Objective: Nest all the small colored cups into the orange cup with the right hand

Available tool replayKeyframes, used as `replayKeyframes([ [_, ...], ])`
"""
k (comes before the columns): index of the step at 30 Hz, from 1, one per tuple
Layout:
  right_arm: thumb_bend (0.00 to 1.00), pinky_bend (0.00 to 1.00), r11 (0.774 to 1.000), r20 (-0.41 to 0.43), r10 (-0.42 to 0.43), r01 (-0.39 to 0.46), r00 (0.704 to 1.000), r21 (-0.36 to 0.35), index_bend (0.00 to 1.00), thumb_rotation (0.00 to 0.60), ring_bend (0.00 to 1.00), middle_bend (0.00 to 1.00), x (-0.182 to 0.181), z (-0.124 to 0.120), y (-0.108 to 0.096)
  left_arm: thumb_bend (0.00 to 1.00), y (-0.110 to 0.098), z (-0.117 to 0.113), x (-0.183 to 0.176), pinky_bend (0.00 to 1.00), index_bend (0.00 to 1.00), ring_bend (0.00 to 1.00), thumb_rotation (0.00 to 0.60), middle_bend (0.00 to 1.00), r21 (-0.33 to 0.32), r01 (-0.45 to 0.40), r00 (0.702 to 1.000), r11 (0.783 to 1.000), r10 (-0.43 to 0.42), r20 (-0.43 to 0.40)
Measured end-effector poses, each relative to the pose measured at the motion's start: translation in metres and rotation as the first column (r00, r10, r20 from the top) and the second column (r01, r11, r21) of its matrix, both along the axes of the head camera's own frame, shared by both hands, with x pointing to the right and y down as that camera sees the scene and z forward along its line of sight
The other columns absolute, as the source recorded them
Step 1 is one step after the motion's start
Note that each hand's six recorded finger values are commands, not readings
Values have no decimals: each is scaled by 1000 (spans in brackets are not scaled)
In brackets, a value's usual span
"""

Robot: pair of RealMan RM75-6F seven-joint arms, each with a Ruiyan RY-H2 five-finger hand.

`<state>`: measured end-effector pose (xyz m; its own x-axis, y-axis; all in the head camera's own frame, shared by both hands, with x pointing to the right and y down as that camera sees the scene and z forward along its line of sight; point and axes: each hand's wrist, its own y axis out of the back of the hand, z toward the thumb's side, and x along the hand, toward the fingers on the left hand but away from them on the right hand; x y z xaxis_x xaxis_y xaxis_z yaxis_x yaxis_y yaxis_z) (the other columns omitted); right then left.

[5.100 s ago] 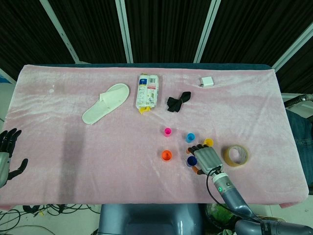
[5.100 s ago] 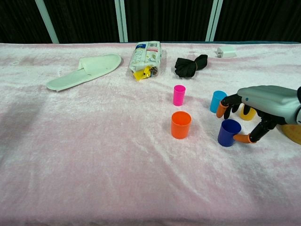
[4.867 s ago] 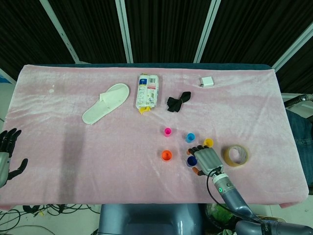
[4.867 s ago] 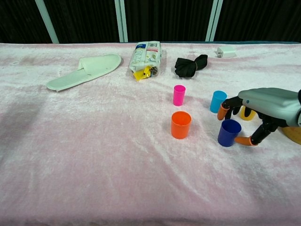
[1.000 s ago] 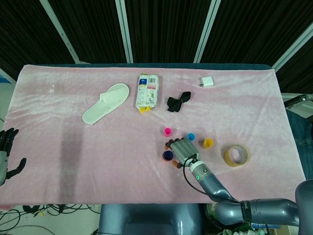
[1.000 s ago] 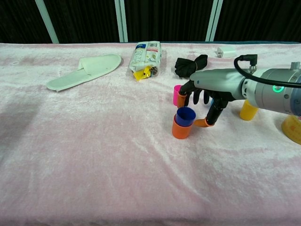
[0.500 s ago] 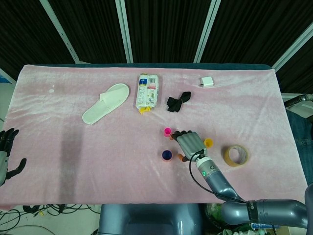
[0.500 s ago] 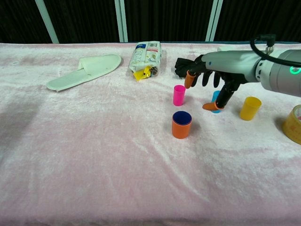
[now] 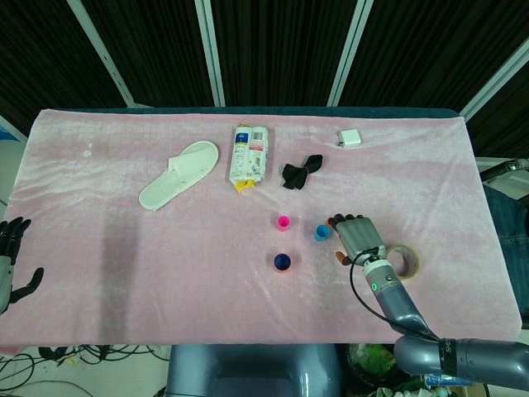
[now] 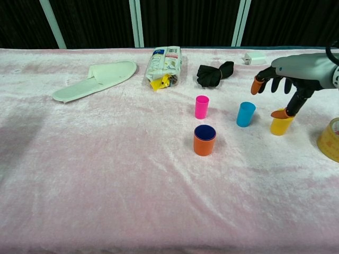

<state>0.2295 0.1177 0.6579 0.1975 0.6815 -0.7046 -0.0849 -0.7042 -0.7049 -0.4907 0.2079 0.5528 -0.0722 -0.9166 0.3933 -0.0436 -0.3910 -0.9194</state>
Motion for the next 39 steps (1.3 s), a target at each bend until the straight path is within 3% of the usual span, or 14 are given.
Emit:
replayKeyframes([
  [14, 236, 292, 1000, -58, 27, -28, 998, -7, 286, 600, 245, 271, 32, 23, 6, 342, 0, 2, 0, 7, 79, 0, 600, 62, -9, 4, 1000, 1000, -4, 16],
  [27, 240, 292, 1000, -44, 21, -21, 999, -3, 347, 600, 257, 417, 35, 37, 9, 342, 4, 5, 0, 8, 80, 0, 600, 60, -30, 19, 999, 999, -18, 28],
  [39, 387, 292, 1000, -53, 26, -25, 998, 14, 459, 600, 315, 518, 42, 42, 7, 342, 4, 4, -1, 8, 84, 0, 600, 60, -33, 24, 999, 999, -23, 34],
])
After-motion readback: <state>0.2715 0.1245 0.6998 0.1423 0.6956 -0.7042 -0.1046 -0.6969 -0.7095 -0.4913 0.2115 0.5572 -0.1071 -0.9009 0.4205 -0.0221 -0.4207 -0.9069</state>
